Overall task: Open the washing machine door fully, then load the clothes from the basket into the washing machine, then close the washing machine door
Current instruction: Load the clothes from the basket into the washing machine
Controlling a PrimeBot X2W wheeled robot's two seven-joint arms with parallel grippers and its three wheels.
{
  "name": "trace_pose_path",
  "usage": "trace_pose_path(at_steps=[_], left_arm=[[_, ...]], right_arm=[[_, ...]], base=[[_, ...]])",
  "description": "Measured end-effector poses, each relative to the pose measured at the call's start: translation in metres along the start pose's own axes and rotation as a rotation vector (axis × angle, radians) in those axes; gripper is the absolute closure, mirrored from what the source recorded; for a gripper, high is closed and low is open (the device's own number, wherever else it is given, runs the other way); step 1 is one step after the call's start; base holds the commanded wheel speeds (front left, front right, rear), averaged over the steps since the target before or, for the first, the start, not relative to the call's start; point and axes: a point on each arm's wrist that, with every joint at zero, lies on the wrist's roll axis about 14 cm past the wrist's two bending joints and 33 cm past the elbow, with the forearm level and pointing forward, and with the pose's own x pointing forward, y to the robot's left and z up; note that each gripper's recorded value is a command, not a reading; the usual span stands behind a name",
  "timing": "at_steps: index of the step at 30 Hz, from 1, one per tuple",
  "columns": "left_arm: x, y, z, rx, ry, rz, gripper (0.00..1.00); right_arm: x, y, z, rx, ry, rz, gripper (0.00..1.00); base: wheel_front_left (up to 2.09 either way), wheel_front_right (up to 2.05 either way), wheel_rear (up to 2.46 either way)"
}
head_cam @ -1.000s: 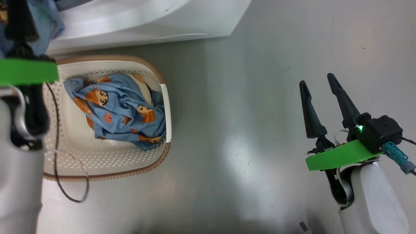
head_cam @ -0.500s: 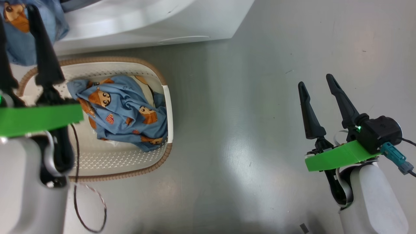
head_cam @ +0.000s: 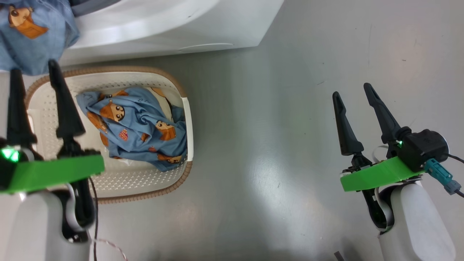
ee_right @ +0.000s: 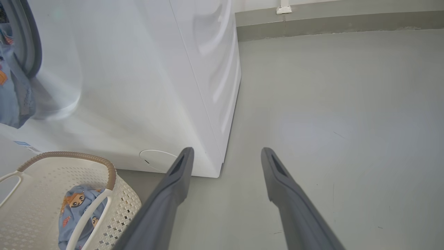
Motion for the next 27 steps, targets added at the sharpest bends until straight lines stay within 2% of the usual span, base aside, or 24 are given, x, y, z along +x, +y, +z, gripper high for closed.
trace_pose_path(at_steps=[17,27], left_arm=[[-0.043,0.018,-0.037,0.012,0.13,0.063,0.0],[-0.067,0.023,-0.062,0.088,0.225,0.064,0.0]], right_arm=[[-0.005,0.002,0.0,-0.001,0.007,0.006,0.0],[-0.005,0.003,0.001,-0.002,0.005,0.008,0.0]], base=[[0.0,0.0,0.0],[0.0,0.0,0.0]])
